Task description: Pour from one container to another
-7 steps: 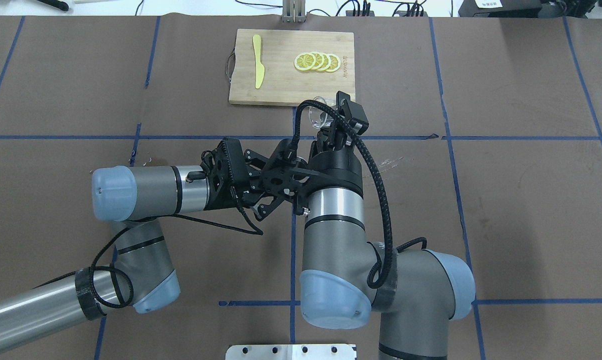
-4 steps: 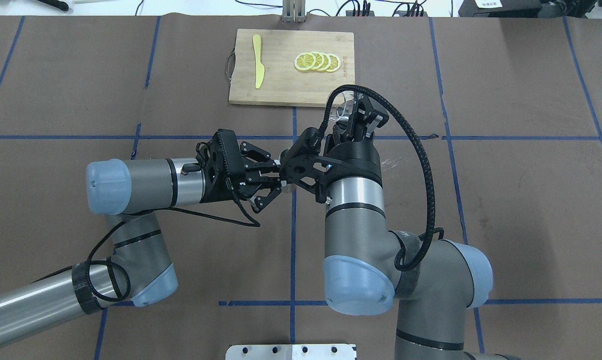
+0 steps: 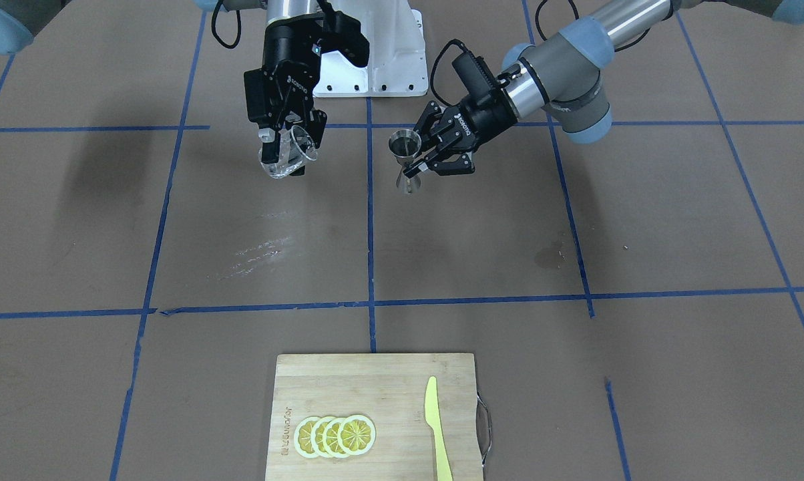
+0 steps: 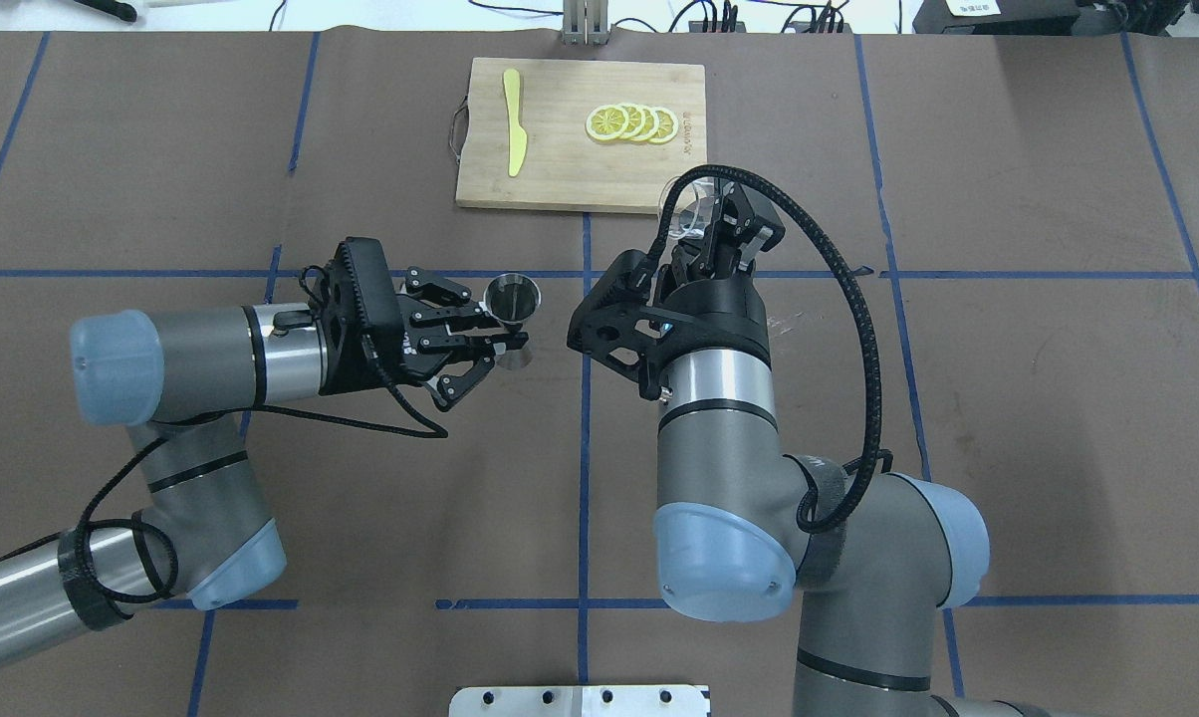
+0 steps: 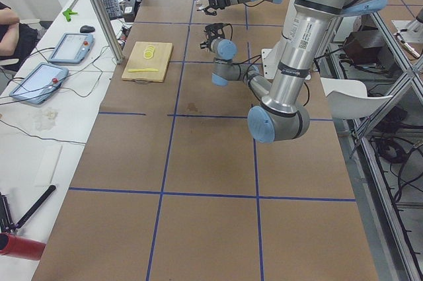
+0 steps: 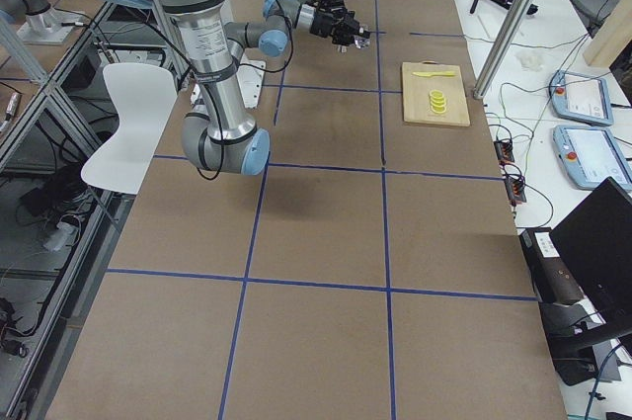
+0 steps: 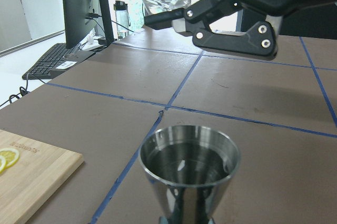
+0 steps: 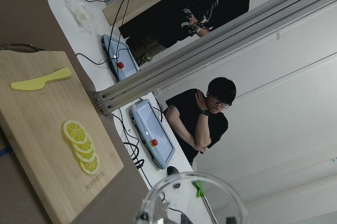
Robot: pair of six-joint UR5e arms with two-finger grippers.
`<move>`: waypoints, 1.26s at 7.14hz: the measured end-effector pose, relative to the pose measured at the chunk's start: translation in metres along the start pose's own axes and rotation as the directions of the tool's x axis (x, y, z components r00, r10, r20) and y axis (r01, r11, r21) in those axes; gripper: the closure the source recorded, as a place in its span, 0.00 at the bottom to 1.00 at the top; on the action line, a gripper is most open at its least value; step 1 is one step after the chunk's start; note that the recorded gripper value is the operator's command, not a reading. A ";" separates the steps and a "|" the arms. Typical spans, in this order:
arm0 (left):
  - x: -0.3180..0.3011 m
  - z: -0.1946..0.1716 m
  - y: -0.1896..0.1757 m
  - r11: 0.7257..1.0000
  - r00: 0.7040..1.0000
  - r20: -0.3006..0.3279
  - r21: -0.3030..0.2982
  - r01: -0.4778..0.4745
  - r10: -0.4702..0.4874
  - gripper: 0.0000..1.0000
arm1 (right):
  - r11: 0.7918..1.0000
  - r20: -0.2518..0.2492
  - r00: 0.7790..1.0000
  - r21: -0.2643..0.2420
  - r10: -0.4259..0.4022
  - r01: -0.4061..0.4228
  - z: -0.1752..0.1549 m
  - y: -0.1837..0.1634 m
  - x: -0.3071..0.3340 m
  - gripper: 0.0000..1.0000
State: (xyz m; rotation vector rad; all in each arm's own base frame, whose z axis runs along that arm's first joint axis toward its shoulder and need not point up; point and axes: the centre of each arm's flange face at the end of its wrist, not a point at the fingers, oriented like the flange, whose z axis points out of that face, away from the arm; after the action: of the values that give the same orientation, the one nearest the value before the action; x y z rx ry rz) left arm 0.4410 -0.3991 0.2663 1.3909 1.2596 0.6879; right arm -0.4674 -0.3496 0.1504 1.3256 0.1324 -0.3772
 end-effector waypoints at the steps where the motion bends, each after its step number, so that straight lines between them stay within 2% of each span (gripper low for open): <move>1: -0.009 -0.023 0.016 1.000 1.000 0.011 0.009 0.012 -0.012 1.00 | 1.000 -0.001 1.000 -0.001 -0.002 0.002 0.000 0.001 0.000 1.00; 5: -0.027 -0.141 0.109 0.998 0.998 0.033 0.036 0.053 -0.054 1.00 | 1.000 -0.001 1.000 -0.002 -0.007 0.007 0.001 0.003 -0.002 1.00; 7: -0.027 -0.193 0.145 0.990 0.989 0.047 0.022 0.142 -0.142 1.00 | 1.000 -0.001 1.000 -0.002 -0.006 0.006 0.001 0.003 -0.002 1.00; 8: -0.030 -0.214 0.157 0.979 0.974 0.099 0.039 0.200 -0.203 1.00 | 1.000 -0.001 1.000 -0.002 -0.005 0.005 0.001 0.003 -0.001 1.00; 9: -0.038 -0.234 0.165 0.968 0.951 0.184 0.086 0.235 -0.248 1.00 | 1.000 -0.001 1.000 -0.002 -0.005 0.005 0.001 0.003 -0.001 1.00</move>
State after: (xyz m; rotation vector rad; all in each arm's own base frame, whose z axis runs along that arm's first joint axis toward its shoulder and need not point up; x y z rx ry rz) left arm 0.2680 -0.3335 0.4881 1.2926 1.2773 0.3383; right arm -0.4677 -0.3493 0.1541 1.3235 0.1371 -0.3803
